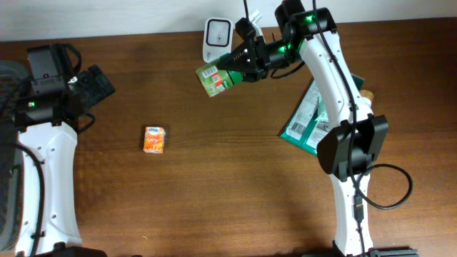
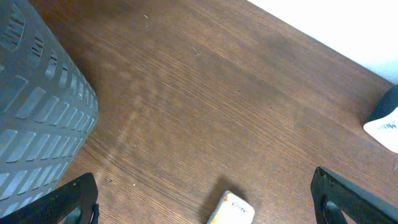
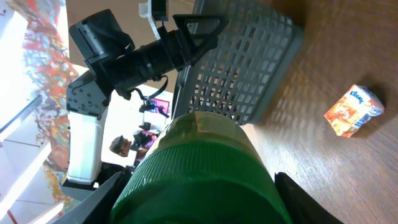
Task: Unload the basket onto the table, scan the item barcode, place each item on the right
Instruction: 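Raise the jar with the right gripper and hold it to the scanner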
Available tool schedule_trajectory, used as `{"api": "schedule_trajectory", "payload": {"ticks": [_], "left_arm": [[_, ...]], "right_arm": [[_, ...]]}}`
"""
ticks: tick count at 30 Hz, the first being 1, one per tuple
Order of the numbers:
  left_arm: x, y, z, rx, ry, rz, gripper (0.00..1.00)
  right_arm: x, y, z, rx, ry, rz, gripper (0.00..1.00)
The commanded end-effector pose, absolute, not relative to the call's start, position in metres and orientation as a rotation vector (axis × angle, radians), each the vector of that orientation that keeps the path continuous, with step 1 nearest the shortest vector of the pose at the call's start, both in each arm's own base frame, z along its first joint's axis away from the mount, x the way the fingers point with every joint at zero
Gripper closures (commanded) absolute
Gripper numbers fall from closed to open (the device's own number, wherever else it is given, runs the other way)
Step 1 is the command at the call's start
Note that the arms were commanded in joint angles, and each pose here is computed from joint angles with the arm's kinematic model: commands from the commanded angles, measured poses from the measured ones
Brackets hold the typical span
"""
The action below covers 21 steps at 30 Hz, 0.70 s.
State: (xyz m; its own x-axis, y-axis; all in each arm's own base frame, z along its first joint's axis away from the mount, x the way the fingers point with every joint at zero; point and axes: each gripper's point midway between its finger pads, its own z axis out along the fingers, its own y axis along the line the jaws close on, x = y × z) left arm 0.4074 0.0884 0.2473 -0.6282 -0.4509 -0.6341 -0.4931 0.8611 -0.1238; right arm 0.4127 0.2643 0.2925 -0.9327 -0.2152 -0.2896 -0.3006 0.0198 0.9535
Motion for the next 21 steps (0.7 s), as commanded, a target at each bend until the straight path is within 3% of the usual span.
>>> {"api": "schedule_trajectory", "payload": {"ticks": [1, 4, 7, 12, 15, 18, 21], "left_arm": [[0.408, 0.087, 0.259, -0.662, 2.317, 0.075, 0.01], [0.408, 0.087, 0.259, -0.662, 2.317, 0.075, 0.01], [0.408, 0.087, 0.259, -0.662, 2.318, 0.075, 0.01], [0.408, 0.087, 0.259, -0.662, 2.317, 0.075, 0.01], [0.408, 0.087, 0.259, -0.662, 2.317, 0.075, 0.01], [0.408, 0.087, 0.259, -0.662, 2.317, 0.075, 0.01], [0.408, 0.087, 0.259, -0.662, 2.317, 0.075, 0.01]], "right_arm": [[0.412, 0.262, 0.305, -0.596, 2.138, 2.077, 0.48], [0.415, 0.261, 0.287, -0.607, 2.242, 1.951, 0.48], [0.43, 0.252, 0.238, -0.661, 2.467, 1.547, 0.48], [0.487, 0.225, 0.161, -0.782, 2.639, 0.463, 0.48], [0.533, 0.22, 0.154, -0.813, 2.474, -0.002, 0.48], [0.586, 0.245, 0.152, -1.084, 2.077, -0.203, 0.47], [0.614, 0.257, 0.158, -1.288, 1.749, -0.393, 0.47]]}}
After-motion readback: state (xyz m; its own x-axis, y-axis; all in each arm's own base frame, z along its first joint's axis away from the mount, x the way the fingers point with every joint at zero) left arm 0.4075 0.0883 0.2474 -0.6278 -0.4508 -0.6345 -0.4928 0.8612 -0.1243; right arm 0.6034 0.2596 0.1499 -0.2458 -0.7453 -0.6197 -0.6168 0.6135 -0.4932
